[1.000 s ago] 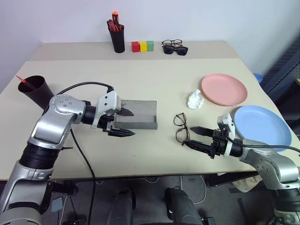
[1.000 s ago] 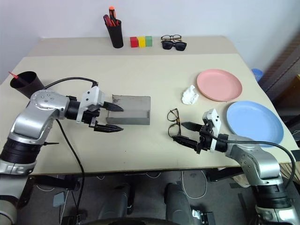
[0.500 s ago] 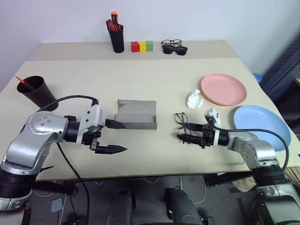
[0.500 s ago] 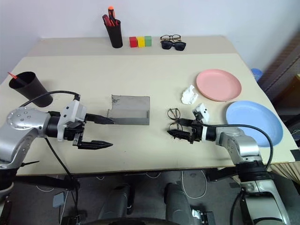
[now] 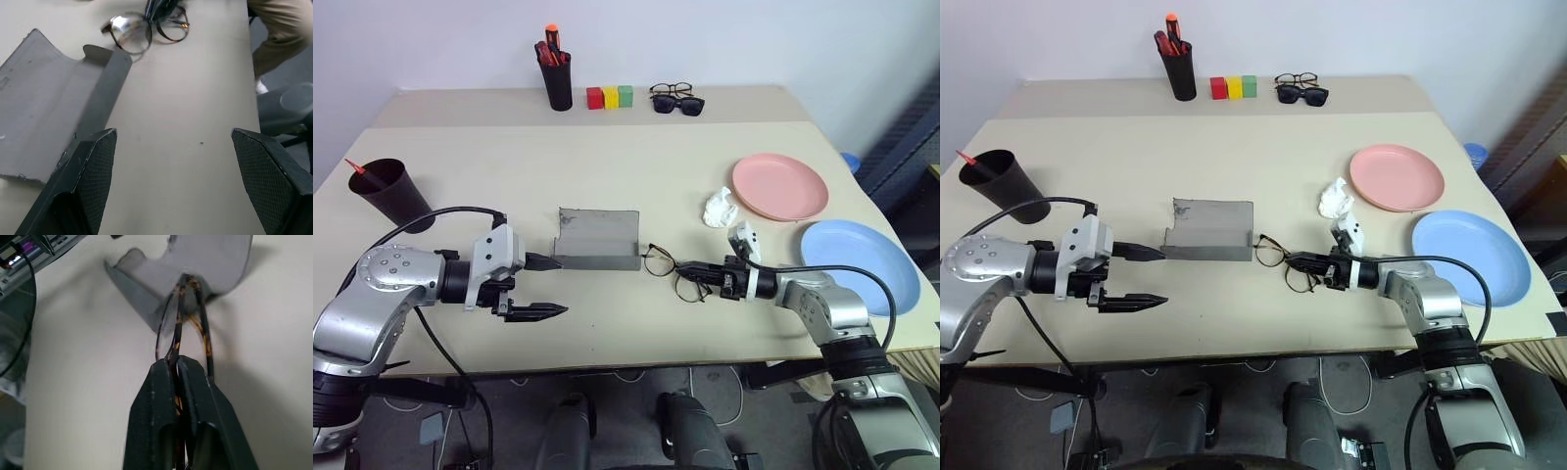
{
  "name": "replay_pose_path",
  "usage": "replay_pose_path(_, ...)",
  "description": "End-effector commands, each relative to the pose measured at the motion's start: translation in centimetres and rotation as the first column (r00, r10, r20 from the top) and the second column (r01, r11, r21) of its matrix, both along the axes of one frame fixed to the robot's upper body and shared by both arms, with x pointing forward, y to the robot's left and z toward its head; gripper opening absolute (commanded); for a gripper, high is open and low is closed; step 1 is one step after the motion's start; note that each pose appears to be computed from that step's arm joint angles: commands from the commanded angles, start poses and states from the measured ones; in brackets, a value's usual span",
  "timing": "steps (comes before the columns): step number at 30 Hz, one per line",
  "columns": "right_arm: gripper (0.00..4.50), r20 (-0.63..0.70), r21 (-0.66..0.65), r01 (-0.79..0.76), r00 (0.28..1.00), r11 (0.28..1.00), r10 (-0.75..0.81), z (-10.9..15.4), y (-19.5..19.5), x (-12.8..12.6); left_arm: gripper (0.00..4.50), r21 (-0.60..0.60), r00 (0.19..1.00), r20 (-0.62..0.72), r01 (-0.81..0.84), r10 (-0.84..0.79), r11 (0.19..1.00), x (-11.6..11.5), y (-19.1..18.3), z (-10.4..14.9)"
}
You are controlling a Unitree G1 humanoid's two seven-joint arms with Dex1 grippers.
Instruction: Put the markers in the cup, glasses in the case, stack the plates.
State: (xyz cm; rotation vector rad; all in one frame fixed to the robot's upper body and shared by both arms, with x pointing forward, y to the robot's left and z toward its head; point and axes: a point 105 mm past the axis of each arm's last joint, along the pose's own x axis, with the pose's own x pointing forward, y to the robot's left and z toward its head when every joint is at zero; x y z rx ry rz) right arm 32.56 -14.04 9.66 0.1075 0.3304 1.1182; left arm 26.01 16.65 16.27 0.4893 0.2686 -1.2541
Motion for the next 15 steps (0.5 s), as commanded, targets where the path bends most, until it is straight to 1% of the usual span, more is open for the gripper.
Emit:
replay_pose_path(1,0.07,0.037,-0.019,0.042,0.998,0.999,-0.041,0.5,-0.8,0.3,3.84,0.013,0.999,0.047,-0.026,0.025,1.0,0.6,0.9,0.8)
replay_pose_path(5,0.07,0.105,-0.008,0.036,0.994,0.999,-0.035,2.7,-1.2,0.0,3.84,0.002,0.999,0.032,-0.038,0.037,0.999,0.5,1.7,0.8)
replay_pose_path(6,0.07,0.139,-0.002,0.023,0.99,1.0,-0.022,3.8,-1.0,0.0,3.84,0.0,0.999,0.02,-0.036,0.036,0.999,0.2,2.0,0.8)
replay_pose_path(10,0.07,0.336,0.029,-0.041,0.941,0.999,0.029,8.5,1.5,0.7,3.84,0.021,0.999,-0.005,-0.034,0.034,0.999,-0.9,3.1,0.0)
replay_pose_path(13,0.07,0.456,0.034,-0.072,0.888,0.997,0.049,10.6,4.2,1.9,3.84,0.032,0.999,-0.013,-0.043,0.043,0.999,-1.1,3.4,-0.3)
replay_pose_path(15,0.07,0.503,0.026,-0.099,0.861,0.995,0.073,11.1,6.1,2.4,3.84,0.034,0.999,-0.023,-0.047,0.048,0.998,-1.3,3.6,-0.4)
